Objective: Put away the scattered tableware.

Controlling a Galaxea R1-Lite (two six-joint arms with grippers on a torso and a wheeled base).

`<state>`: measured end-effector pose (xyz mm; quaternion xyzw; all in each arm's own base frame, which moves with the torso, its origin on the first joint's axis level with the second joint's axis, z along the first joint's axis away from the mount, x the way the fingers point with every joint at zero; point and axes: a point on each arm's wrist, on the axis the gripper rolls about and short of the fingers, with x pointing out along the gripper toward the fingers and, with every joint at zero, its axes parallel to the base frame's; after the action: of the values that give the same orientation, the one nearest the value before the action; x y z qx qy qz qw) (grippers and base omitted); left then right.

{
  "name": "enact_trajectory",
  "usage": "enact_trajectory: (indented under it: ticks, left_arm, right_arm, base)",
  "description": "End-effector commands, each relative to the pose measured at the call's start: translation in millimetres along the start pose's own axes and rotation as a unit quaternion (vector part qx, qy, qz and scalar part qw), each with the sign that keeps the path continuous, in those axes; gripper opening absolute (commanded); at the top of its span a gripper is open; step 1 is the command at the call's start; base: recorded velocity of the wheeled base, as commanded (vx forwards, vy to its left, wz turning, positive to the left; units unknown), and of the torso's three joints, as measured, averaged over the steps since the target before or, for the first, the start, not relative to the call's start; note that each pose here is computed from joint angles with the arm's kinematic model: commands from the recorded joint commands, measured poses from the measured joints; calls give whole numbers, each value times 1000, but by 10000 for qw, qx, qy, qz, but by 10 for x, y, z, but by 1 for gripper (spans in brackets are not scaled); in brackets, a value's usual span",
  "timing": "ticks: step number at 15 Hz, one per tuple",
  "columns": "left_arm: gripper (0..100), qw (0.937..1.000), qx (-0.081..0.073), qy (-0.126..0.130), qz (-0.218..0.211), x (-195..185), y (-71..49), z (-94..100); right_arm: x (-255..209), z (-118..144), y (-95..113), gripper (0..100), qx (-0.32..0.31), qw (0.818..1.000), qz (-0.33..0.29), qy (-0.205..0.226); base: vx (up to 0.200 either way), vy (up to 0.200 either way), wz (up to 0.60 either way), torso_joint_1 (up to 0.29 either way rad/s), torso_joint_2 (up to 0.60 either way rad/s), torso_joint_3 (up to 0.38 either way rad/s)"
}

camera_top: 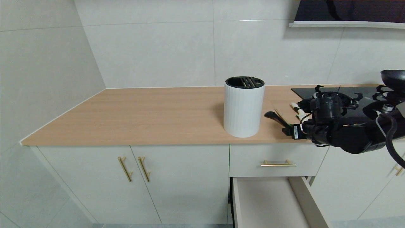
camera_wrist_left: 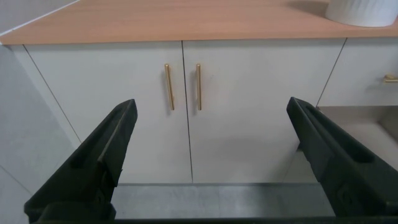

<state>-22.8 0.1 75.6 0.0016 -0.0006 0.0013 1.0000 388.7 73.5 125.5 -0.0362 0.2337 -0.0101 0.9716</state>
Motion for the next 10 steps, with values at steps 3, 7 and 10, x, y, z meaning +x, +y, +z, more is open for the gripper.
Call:
enact_trajectory:
  ticks: [3,7,10]
  left_arm:
    - [100,10000,-1,-1,3,0,0,0]
    - [100,10000,-1,-1,3,0,0,0]
    - [100,10000,-1,-1,3,0,0,0]
  right_arm:
    - [78,-43,-7,100,-3,10000,-26,74]
    - [111,-74,5,100,-16,9999,-20,118]
    - [131,-77,3,0,-14,9999,-27,126]
  base:
    - [0,0,0,0,0,0]
    - [0,0,0,0,0,0]
    - [0,0,0,0,0,0]
